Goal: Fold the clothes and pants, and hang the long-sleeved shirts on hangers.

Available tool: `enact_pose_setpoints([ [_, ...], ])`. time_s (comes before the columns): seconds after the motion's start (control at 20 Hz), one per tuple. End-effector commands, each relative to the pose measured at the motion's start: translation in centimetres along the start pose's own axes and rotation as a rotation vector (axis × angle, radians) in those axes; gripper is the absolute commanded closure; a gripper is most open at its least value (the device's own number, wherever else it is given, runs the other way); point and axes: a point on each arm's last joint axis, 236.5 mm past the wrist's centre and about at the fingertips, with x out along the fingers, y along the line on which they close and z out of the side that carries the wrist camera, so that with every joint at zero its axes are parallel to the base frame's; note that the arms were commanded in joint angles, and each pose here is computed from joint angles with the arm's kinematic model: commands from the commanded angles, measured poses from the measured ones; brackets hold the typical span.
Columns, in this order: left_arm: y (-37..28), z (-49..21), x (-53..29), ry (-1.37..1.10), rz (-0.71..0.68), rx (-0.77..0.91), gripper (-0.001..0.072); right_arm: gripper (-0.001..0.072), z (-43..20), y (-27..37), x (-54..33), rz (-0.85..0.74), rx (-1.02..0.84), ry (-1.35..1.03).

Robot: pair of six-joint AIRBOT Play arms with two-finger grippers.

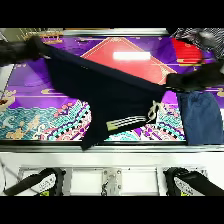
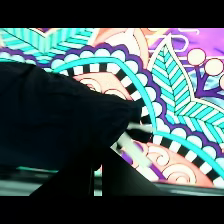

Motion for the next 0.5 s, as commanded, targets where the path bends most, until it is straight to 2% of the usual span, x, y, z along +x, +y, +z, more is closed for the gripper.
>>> enact_pose_setpoints([
  [0.0,1.7,-2.7,7.0,0.144,-0.015,-0.044,0.0702,0.0694,3.0,-1.2,8.8,-0.017,0.002,0.039],
  [0.25,2.6,-4.3,7.8,0.244,0.004,-0.026,0.0702,0.0694,4.9,-4.0,10.5,-0.046,0.0,-0.002],
  [0.45,6.8,-11.8,7.0,0.39,0.148,-0.027,0.0702,0.0694,0.8,-5.9,12.7,-0.09,-0.041,0.117],
])
